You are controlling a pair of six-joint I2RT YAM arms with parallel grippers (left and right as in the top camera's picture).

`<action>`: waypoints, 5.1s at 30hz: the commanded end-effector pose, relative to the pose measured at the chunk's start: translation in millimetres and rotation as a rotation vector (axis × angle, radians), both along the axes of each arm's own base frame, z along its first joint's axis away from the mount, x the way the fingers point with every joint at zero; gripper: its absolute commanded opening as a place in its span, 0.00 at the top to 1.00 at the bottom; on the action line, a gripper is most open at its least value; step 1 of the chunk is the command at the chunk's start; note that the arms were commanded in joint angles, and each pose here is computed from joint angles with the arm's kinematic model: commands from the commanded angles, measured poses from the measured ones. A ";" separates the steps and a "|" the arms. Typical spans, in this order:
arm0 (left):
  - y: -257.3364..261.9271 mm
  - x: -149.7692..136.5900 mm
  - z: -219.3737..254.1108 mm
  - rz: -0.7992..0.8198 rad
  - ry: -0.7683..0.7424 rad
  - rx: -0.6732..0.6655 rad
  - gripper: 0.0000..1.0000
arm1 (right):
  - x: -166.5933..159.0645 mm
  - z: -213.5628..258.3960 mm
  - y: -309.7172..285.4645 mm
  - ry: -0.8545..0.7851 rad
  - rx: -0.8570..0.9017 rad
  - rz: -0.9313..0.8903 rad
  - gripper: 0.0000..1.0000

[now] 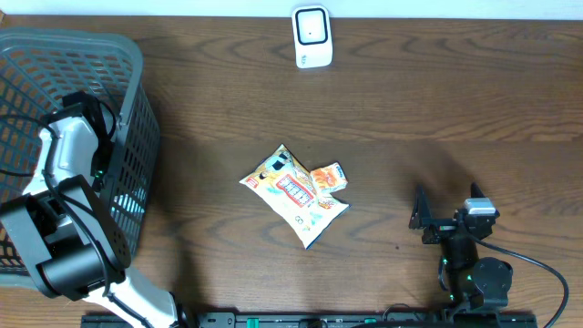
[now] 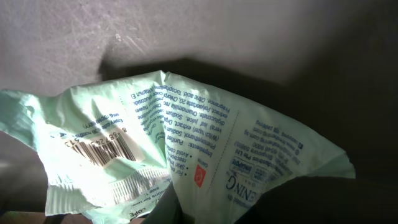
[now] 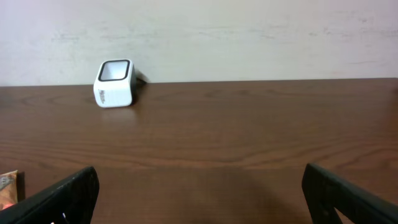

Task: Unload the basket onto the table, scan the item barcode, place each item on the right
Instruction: 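Reach the left gripper into the basket and grasp the green wipes pack, then carry the green pack out and drop it right of the snacks, then reach the left gripper into the basket and grasp the teal mouthwash bottle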

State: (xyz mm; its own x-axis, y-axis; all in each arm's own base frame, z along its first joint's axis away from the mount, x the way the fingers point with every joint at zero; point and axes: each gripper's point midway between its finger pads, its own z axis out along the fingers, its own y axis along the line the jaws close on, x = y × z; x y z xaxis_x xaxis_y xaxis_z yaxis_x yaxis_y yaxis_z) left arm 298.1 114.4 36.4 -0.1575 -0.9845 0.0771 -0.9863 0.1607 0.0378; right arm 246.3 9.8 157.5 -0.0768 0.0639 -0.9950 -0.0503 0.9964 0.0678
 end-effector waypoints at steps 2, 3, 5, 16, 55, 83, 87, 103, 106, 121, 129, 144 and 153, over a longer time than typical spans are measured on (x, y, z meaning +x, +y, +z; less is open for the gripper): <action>28.2 21.0 43.8 -0.084 -0.134 0.116 0.93 | 0.1 -1.9 -1.4 0.006 -0.002 -0.006 0.01; 33.7 22.8 61.4 -0.077 -0.167 0.150 0.93 | 0.1 -1.9 -1.4 0.006 -0.002 -0.006 0.01; 43.0 24.6 103.8 -0.064 -0.261 0.225 0.92 | 0.1 -1.9 -1.4 0.006 -0.002 -0.006 0.01; -2.1 -19.2 275.6 -0.032 -0.805 0.342 0.93 | 0.1 -1.9 -1.4 0.006 -0.002 -0.006 0.01; -500.4 40.1 66.9 -1.181 -0.814 -0.307 0.17 | 0.1 -2.1 -1.4 0.007 -0.002 -0.006 0.01; 16.3 -25.3 319.5 -0.143 -0.577 0.852 0.01 | 0.1 -2.1 -1.4 0.007 -0.002 -0.006 0.01; 67.3 -40.2 280.4 0.012 -0.419 0.815 0.02 | 0.1 -2.1 -1.3 0.007 -0.002 -0.005 0.01; 129.1 65.9 130.6 -0.772 -0.148 0.674 0.02 | 0.1 -2.1 -1.4 0.007 -0.002 -0.006 0.01; 125.4 82.4 98.3 -0.900 -0.150 0.609 0.02 | 0.1 -2.1 -1.4 0.007 -0.002 -0.006 0.01; 163.3 90.2 4.2 -0.958 -0.182 0.462 0.02 | 0.1 -2.1 -1.4 0.007 -0.002 -0.006 0.01; 150.3 72.4 -60.6 -0.848 -0.154 0.289 0.01 | 0.1 -2.2 -1.4 0.008 -0.002 -0.006 0.01; 127.0 65.6 -51.7 -0.755 -0.209 0.190 0.53 | 0.1 -2.2 -1.4 0.008 -0.002 -0.006 0.01; 137.8 81.8 75.7 -0.690 -0.388 0.433 0.53 | 0.1 -2.2 -1.4 0.008 -0.002 -0.006 0.01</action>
State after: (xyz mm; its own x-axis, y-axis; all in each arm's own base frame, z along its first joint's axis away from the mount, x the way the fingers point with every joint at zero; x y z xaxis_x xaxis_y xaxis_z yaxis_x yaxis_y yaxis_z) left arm 371.4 243.0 44.0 -0.7502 -0.5845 -0.3091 -0.6022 0.7971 -0.0455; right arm 246.5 9.8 156.3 -0.0817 0.0639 -0.9946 -0.0500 0.9964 0.0681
